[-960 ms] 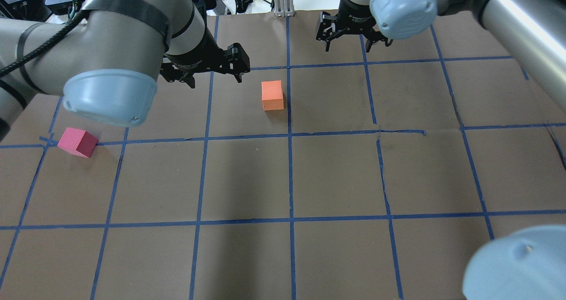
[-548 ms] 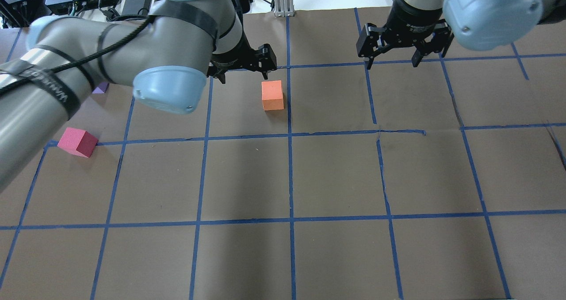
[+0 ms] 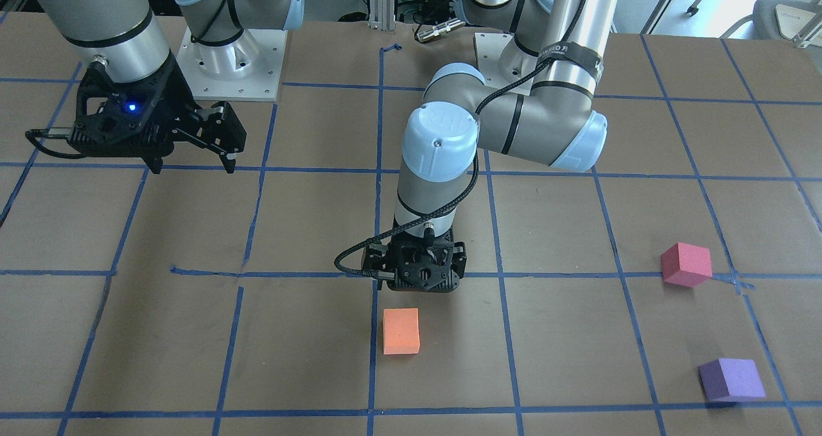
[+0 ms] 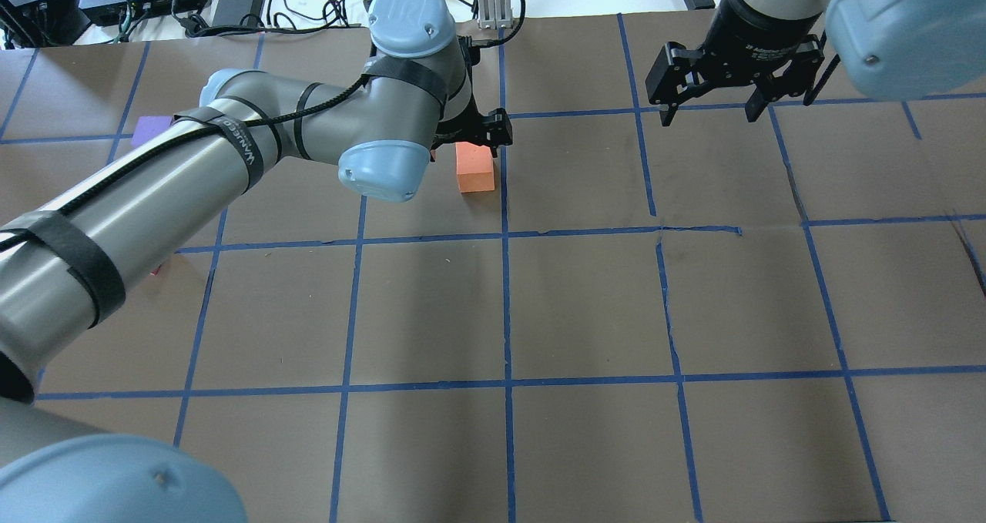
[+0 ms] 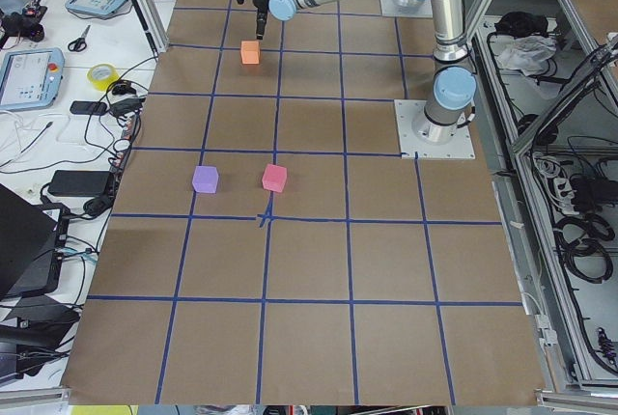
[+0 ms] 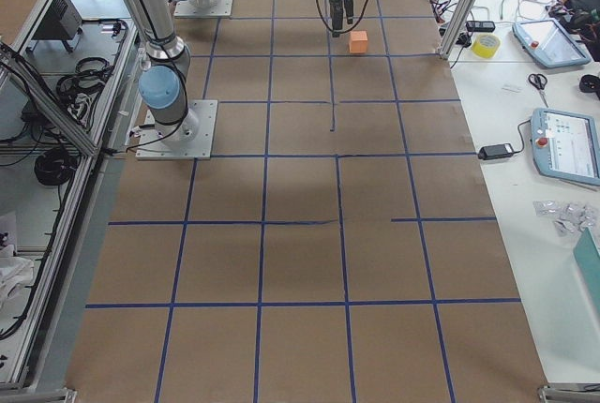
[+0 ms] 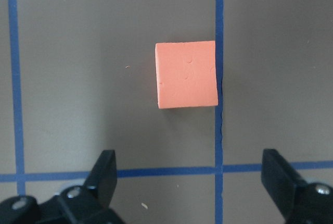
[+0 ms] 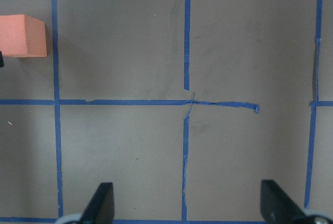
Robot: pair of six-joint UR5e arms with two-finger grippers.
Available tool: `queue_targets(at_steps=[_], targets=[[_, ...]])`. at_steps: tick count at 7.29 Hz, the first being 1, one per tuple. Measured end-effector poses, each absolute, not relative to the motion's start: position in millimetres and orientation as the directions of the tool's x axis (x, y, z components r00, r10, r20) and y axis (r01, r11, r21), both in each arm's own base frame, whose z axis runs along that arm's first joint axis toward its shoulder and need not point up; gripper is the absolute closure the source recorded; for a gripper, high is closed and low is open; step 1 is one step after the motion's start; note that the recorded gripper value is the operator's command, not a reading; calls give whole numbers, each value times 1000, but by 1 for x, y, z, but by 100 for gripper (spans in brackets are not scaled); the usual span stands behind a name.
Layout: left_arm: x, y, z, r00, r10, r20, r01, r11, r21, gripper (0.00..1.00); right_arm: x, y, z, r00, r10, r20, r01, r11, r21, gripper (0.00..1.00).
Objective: Arrange blocks in a line
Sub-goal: 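Grasp the orange cube with the left gripper and lift it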
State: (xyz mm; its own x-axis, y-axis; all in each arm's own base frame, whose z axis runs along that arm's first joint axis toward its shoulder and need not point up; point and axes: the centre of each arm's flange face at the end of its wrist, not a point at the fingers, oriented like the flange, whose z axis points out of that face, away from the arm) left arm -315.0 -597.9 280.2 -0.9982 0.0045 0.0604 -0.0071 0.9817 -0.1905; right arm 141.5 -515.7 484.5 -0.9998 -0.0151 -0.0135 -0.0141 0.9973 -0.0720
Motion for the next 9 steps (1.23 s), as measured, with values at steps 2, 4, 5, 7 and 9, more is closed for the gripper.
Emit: queue_targets(at_steps=[2,4,5,7,9], targets=[[-320,-610,251,-998,10,57,-1,984,-179,0,142,-498,498,-1000,-15,-19,-13,998,-63,0],[-323,-620,219,-998,10,59,-1,984,-179,2,142,-487,500,-1000,-14,-18,-13,999,-31,0],[-324,-623,206,-998,12,61,0,984,-180,47,142,-480,499,-1000,-12,-15,-12,1000,-3,0],[-325,-626,193,-998,15,62,3,982,-187,77,141,-473,500,-1000,-14,-11,-14,1000,19,0],[-318,-629,197,-998,15,54,4,980,-200,84,140,-472,500,-1000,-21,-10,-21,1000,22,0]])
